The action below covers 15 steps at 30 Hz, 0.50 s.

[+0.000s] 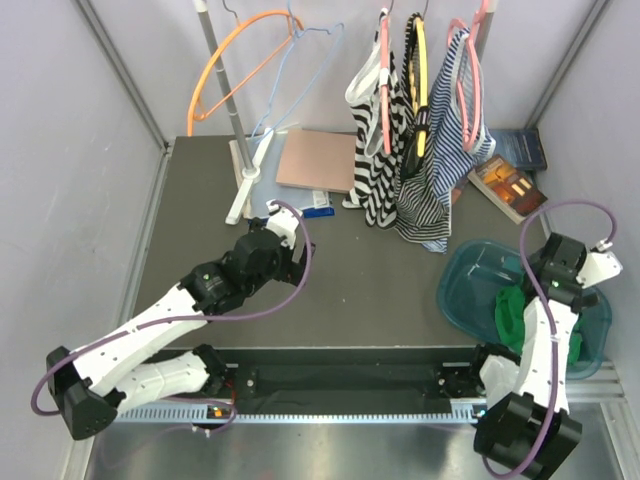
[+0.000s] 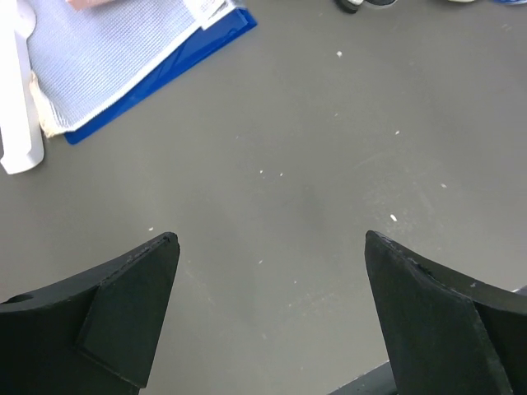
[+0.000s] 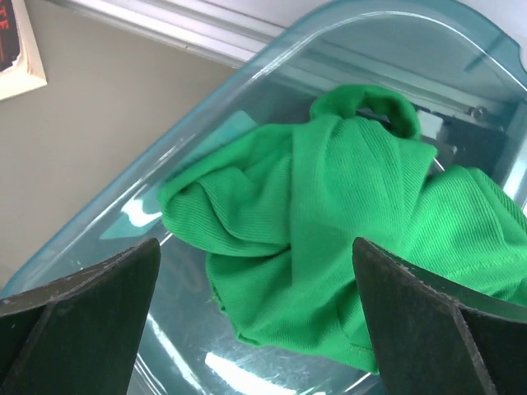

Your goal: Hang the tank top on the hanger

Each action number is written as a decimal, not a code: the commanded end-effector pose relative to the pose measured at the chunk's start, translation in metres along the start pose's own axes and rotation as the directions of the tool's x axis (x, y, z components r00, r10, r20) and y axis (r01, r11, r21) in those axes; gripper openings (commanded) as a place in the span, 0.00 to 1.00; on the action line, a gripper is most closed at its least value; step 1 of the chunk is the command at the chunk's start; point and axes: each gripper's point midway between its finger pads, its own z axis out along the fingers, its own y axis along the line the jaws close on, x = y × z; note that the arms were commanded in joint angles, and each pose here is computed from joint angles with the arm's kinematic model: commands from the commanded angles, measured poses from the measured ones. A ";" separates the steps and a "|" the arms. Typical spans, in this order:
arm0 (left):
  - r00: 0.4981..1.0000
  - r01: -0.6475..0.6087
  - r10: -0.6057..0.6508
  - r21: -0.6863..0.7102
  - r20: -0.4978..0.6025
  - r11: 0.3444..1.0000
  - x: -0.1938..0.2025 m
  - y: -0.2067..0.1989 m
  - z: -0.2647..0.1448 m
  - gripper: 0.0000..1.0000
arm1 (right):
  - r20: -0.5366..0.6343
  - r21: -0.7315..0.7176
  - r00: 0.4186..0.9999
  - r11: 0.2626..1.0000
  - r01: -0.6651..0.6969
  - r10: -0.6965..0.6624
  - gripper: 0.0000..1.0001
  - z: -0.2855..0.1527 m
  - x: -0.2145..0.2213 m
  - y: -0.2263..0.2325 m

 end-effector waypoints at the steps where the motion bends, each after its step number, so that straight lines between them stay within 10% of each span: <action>1: 0.999 0.001 -0.003 0.038 0.054 0.999 -0.010 -0.004 -0.004 0.99 | 0.047 0.026 0.996 0.997 -0.078 0.077 0.99 -0.004 -0.003 -0.011; 12: 0.996 0.016 -0.018 0.033 0.086 0.999 -0.013 0.001 -0.014 0.99 | -0.144 -0.092 0.978 0.982 -0.165 0.151 0.80 0.020 0.053 0.017; 15: 0.994 0.020 -0.022 0.020 0.105 1.000 -0.014 0.005 -0.017 0.99 | -0.147 -0.114 0.977 0.978 -0.173 0.156 0.17 0.022 0.052 0.023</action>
